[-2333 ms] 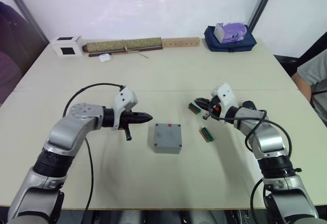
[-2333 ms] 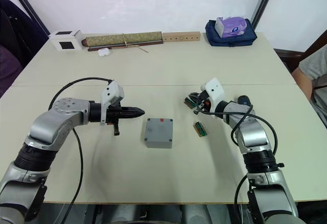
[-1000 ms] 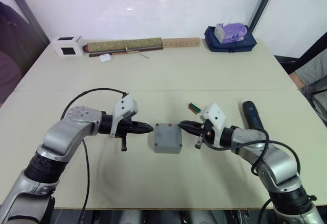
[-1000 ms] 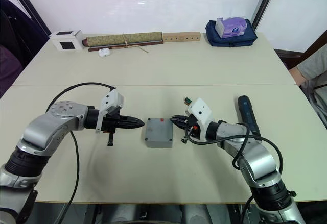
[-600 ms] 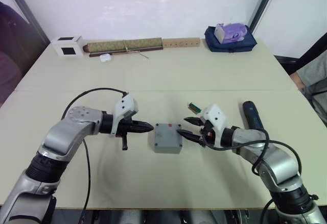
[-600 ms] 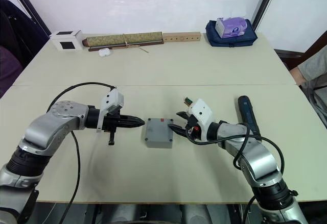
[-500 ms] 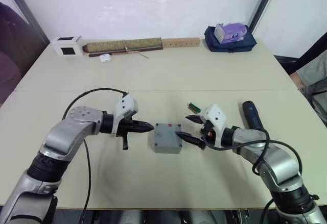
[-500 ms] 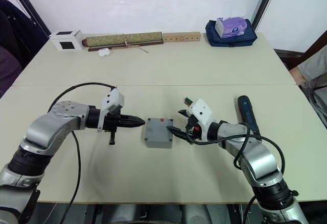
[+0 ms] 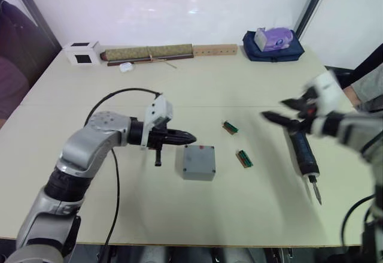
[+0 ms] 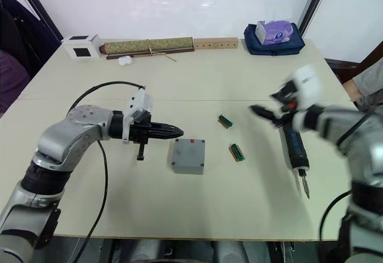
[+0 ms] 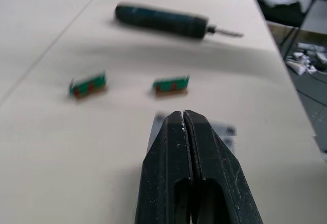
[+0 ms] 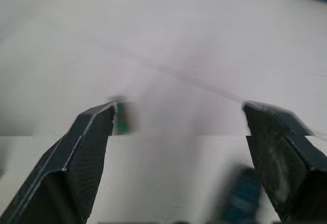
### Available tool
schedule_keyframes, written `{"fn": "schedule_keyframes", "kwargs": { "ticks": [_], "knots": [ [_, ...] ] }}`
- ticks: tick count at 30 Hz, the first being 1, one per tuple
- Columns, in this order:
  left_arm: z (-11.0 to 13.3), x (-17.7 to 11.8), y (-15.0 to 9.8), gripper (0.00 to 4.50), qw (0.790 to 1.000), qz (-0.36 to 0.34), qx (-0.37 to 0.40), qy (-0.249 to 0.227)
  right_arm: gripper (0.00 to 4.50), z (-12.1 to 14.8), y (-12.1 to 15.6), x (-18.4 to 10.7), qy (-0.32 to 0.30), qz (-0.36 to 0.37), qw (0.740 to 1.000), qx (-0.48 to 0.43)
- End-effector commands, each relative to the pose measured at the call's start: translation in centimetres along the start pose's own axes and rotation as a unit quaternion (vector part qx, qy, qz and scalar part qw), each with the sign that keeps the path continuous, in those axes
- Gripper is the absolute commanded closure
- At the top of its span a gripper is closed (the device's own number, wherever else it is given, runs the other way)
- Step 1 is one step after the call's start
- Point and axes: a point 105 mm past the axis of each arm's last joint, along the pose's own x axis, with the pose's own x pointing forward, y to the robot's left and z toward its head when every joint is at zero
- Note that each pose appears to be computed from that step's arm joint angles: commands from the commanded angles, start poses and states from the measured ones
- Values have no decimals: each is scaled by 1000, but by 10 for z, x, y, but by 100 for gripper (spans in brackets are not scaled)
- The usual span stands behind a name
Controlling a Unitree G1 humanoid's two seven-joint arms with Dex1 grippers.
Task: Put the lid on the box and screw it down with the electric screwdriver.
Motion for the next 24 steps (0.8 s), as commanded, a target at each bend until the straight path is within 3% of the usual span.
{"fn": "schedule_keyframes", "kwargs": {
  "ticks": [1, 6, 12, 24],
  "knots": [
    [9, 6, -4, 450, 999, -18, 29, -12, 26, -50, -16, -12, 173, -26, 983, 53],
    [9, 13, -18, 450, 998, -49, 33, -24, 26, -65, -14, -15, 216, -4, 974, 73],
    [0, 18, -22, 450, 999, -36, 35, -14, 26, -78, -3, -10, 255, 37, 961, 100],
    [-10, 15, -25, 450, 1000, 2, 0, -17, 26, -106, -31, 15, 308, 9, 951, 18]
  ]
}}
